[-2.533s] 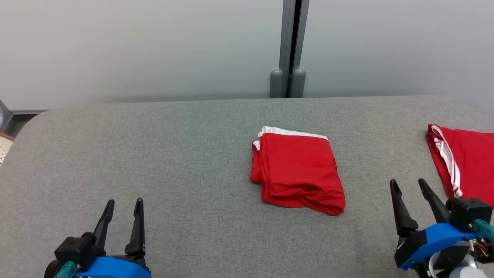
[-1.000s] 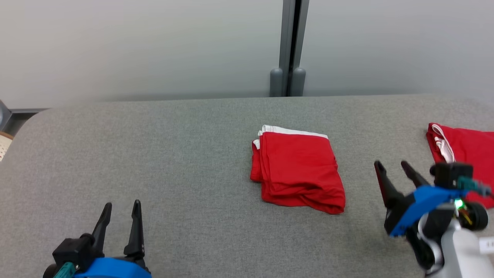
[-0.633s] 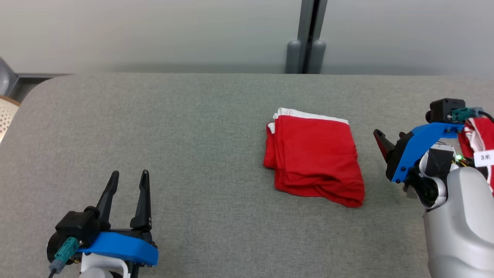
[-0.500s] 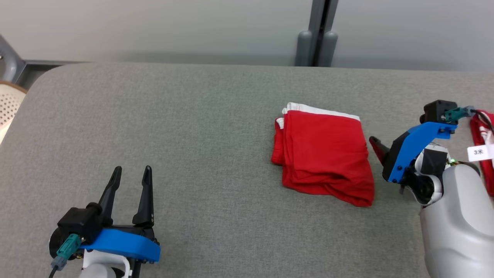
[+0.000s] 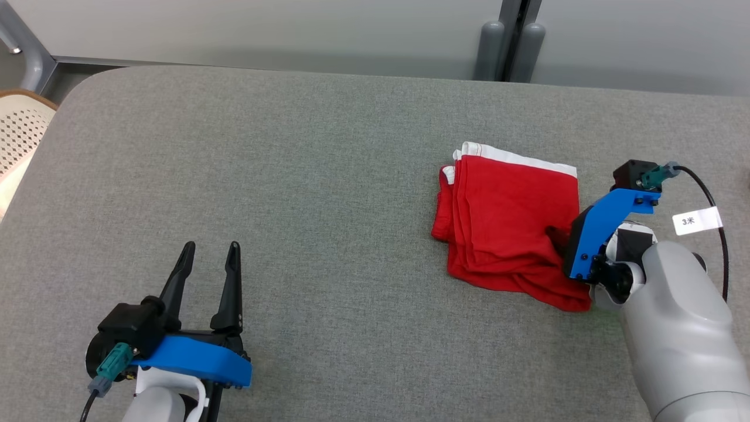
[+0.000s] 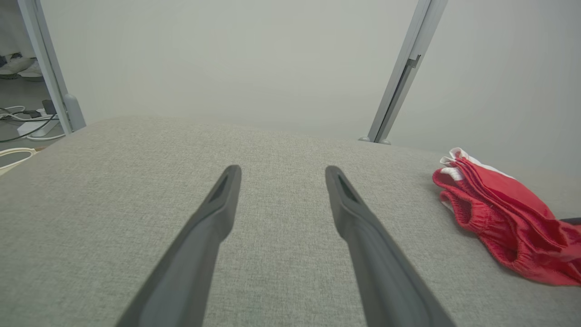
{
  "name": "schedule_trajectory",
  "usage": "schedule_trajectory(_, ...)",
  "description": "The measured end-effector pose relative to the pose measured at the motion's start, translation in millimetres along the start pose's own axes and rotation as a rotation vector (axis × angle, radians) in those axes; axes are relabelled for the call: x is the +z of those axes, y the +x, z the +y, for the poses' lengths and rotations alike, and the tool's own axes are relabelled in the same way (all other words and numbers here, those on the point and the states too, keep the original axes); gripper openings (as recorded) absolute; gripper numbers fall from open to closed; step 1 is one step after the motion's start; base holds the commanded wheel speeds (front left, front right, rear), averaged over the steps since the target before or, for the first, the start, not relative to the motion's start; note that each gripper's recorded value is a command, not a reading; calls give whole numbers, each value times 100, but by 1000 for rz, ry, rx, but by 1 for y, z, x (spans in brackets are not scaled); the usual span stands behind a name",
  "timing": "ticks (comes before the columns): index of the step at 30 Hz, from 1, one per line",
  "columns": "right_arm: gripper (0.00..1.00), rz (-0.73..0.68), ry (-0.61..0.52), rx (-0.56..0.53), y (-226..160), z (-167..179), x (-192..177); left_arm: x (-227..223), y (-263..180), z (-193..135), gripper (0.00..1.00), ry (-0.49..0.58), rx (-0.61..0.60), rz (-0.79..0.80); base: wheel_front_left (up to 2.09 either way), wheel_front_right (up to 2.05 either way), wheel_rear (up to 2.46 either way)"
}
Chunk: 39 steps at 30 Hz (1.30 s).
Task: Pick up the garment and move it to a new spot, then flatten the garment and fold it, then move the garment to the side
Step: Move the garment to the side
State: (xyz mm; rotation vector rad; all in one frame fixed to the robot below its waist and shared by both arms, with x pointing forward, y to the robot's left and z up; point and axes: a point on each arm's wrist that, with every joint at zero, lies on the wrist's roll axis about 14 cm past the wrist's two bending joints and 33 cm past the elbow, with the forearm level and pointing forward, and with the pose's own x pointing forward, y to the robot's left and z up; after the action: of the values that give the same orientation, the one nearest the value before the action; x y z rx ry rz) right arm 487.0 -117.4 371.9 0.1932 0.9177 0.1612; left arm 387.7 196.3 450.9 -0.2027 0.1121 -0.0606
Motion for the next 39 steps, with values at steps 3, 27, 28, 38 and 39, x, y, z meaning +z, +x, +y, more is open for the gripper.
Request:
schedule_trajectory(3,23,24,-40,-4,2,3,-3,-2,0,-1,100,-4,0,5,0,0,0)
schedule_trajectory(27,0,-96,-525,-264,-74,-71,99,-3,36,-47,100,-18,-146,-10,0,0,0)
schedule_trajectory(28,0,-92,-531,-288,-83,-83,102,-4,40,-52,100,-21,-162,-10,0,0,0)
schedule_trajectory(38,0,-108,-543,-479,-145,-179,115,-20,81,-102,100,-25,-316,11,0,0,0)
schedule_trajectory(39,0,-100,-539,-495,-148,-187,113,-23,84,-105,100,-26,-328,16,0,0,0)
